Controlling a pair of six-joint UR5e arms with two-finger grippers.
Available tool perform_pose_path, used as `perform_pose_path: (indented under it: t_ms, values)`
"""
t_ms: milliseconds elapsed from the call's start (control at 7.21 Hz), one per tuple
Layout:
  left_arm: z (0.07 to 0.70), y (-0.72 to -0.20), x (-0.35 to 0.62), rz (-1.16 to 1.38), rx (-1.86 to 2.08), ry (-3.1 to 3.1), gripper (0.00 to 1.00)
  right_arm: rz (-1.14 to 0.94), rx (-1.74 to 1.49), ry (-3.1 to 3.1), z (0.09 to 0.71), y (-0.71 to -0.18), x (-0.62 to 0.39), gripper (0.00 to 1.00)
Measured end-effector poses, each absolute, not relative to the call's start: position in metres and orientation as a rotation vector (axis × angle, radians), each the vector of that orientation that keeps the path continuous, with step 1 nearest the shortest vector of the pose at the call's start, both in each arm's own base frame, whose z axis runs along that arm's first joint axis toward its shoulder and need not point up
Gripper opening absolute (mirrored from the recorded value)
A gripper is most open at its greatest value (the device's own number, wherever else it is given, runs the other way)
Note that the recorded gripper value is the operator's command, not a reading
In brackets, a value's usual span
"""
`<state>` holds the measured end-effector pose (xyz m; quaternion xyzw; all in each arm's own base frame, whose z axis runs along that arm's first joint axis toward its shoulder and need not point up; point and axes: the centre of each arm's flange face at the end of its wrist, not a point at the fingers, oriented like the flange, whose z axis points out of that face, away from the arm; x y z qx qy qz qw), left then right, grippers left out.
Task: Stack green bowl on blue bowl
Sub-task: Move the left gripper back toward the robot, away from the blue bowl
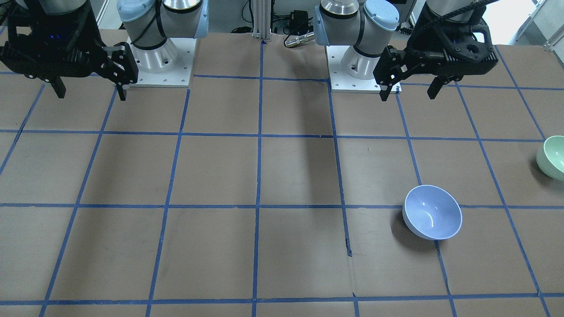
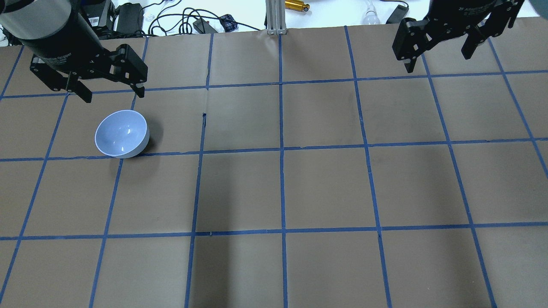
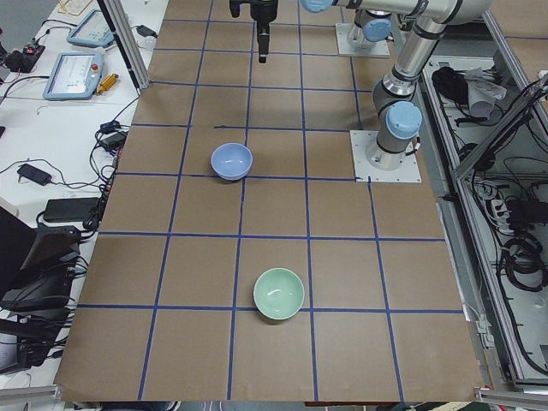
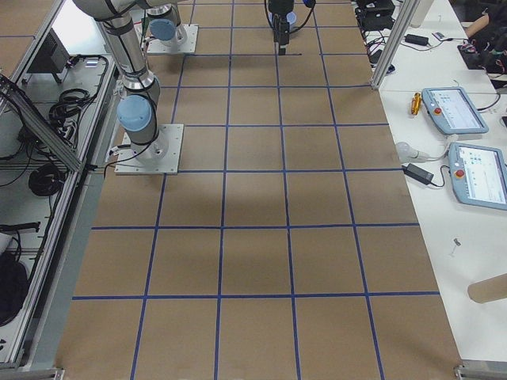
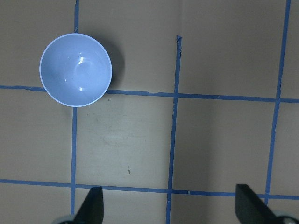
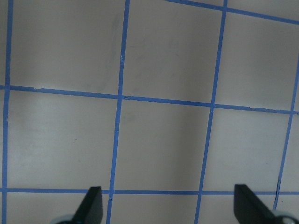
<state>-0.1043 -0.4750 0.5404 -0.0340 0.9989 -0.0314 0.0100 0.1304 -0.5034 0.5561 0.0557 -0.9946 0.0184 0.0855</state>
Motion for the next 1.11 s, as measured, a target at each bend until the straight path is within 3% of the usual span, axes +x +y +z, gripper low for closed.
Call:
perform_pose_path:
  t_ms: [1109]
  values:
    - [0.5403,-0.4707,-0.0959,-0.084,-0.062,3.114,1.00,0.055,0.167,-2.965,0.5561,-0.5034,0.1306,1.00]
